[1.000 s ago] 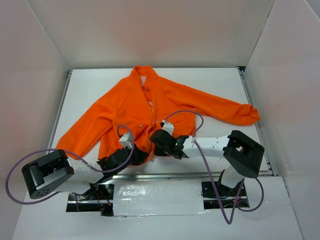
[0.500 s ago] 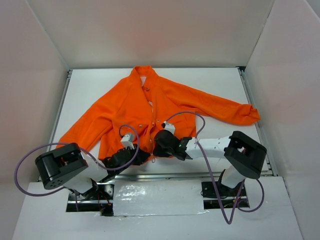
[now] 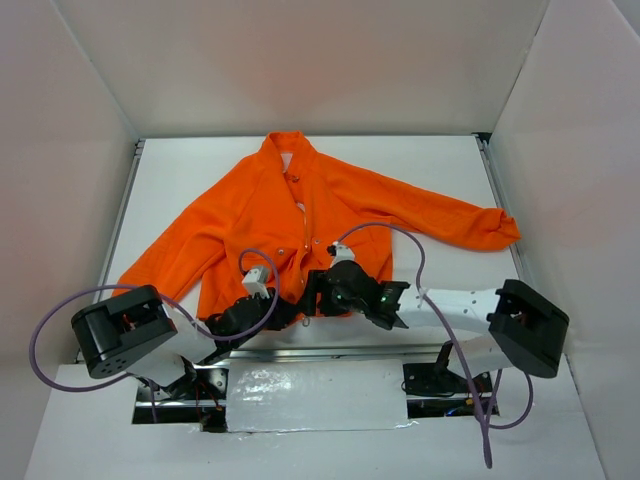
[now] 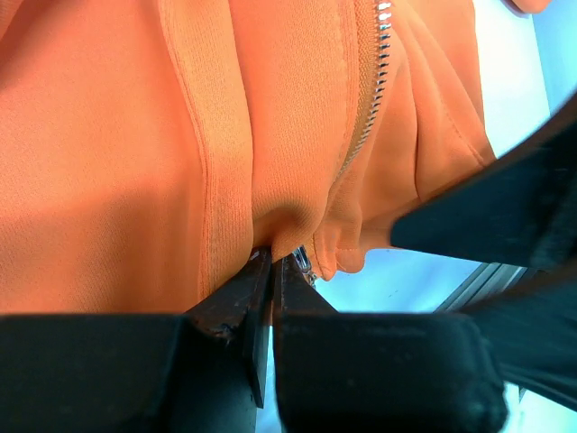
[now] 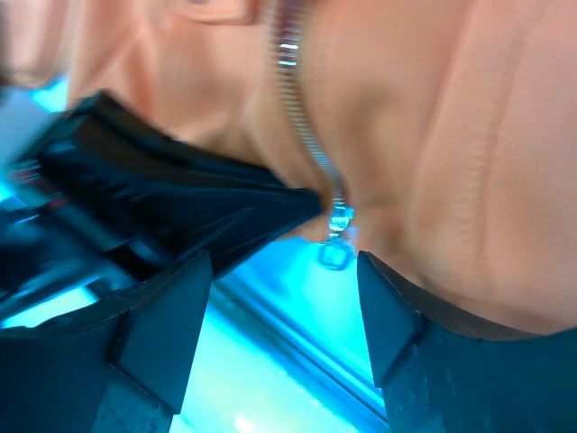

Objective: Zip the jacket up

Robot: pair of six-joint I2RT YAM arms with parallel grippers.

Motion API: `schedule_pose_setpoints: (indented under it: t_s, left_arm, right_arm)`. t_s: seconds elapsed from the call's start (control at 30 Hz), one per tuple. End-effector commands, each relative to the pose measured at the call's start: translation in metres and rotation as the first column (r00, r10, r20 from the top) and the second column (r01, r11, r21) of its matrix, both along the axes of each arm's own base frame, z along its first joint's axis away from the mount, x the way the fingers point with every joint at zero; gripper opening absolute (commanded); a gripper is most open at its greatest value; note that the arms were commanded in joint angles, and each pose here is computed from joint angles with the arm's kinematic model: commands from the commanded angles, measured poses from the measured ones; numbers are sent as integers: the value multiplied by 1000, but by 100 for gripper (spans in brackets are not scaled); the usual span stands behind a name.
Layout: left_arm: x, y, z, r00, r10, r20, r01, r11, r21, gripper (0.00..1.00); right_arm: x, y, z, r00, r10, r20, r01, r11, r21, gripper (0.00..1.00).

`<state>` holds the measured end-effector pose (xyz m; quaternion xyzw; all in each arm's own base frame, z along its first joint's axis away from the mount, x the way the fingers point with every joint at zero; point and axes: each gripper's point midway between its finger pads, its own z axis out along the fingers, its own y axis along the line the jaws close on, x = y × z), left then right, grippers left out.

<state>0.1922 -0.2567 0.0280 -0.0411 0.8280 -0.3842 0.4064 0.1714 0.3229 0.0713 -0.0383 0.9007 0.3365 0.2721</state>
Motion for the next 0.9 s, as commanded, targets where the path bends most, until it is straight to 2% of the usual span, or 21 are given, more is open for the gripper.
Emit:
schedule_pose_setpoints:
  t_s: [0.0, 0.13, 0.37, 0.5, 0.87]
  left_arm:
    - [3, -4, 4, 1000, 2, 7, -2, 1000, -6, 0]
    - [2, -8, 8, 1000, -17, 14, 17, 1000, -20, 0]
    - [-2, -15, 18, 998, -58, 30, 59, 997, -51, 0]
    - [-4, -18, 21, 996, -76, 35, 79, 995, -66, 0]
    - [-9, -21, 29, 994, -101, 46, 106, 990, -98, 0]
  right_arm:
    - [-9, 11, 23, 996, 71, 55, -76, 993, 96, 73]
    - [-21, 9, 22, 996, 75, 54, -83, 986, 146, 74]
    - [-43, 5, -7, 993, 112, -37, -102, 975, 195, 72]
    - [-42, 6, -13, 994, 98, -44, -86, 972, 220, 71]
    - [-35, 7, -40, 996, 37, -85, -21, 983, 185, 67]
